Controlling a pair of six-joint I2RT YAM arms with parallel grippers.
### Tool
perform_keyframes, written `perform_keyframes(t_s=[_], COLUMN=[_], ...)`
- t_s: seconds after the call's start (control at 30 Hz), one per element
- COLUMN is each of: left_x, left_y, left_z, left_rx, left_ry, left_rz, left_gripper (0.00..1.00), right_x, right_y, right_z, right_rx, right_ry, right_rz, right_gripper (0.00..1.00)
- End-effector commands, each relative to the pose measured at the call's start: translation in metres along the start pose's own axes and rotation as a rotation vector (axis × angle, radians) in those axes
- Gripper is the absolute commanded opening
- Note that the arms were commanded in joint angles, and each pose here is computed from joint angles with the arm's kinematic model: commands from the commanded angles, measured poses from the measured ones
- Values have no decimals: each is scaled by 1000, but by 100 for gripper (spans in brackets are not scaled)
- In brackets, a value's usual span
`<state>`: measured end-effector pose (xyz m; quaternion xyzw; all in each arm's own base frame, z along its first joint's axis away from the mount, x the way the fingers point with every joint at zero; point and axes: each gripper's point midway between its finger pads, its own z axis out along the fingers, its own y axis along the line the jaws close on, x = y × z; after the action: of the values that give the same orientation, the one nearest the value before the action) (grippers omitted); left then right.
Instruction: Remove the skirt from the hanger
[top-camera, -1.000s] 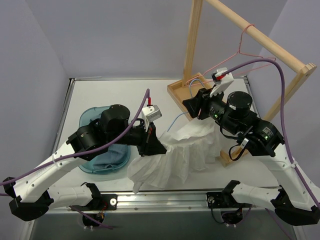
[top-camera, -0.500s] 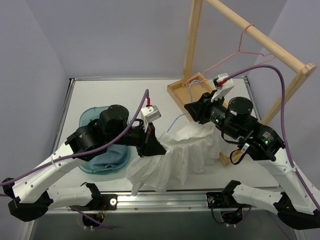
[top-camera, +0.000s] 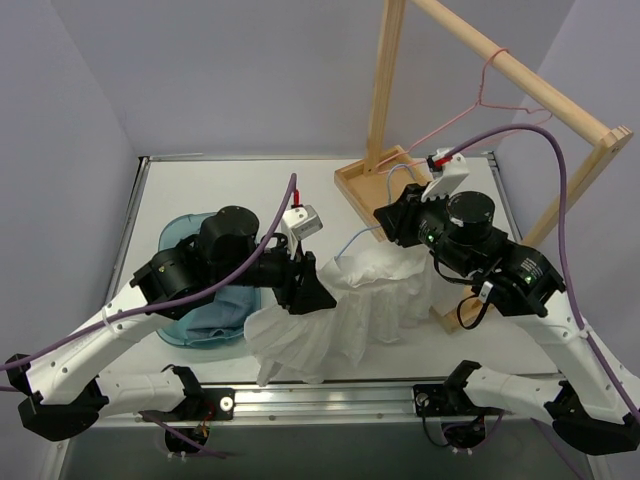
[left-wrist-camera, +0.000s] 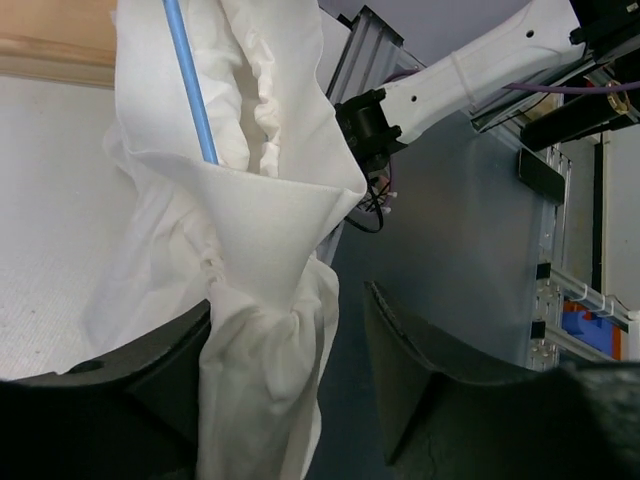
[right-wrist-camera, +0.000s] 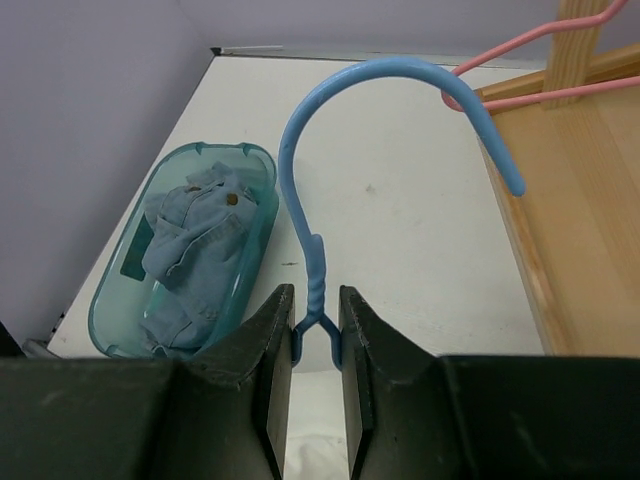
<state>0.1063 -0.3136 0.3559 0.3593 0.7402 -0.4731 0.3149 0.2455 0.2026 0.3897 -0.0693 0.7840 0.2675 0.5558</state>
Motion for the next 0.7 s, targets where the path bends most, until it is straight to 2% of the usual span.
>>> perform_keyframes(t_s=[0.0, 0.13, 0.4, 0.43, 0.47, 0.53, 0.57, 0.67], left_x=[-13, 1, 28, 31, 34, 37, 39, 40], left_y=[0, 10, 34, 38, 41, 48, 51, 59], left_z=[-10, -10, -9, -8, -8, -7, -7, -10], left_rx=[-26, -61, -149, -161, -172, -201, -214, -255], left_ry=[-58, -31, 30, 40, 49, 59, 69, 68], left_rz=[33, 23, 19, 13, 9, -1, -2, -10], left_gripper=[60, 64, 63, 60, 49, 39, 30, 15], right_x=[-33, -46, -59, -63, -62, -66, -67, -69], right_y=[-8, -10, -8, -9, -11, -18, -21, -31], right_z=[-14, -23, -43, -49, -52, -60, -65, -77], right_rx=[77, 98, 84, 85, 93, 124, 137, 176], right_ry=[-96, -115, -132, -145, -139, -152, -153, -169], right_rz=[45, 49, 42, 49, 45, 40, 36, 22], right_gripper=[0, 0, 0, 0, 0, 0, 0, 0])
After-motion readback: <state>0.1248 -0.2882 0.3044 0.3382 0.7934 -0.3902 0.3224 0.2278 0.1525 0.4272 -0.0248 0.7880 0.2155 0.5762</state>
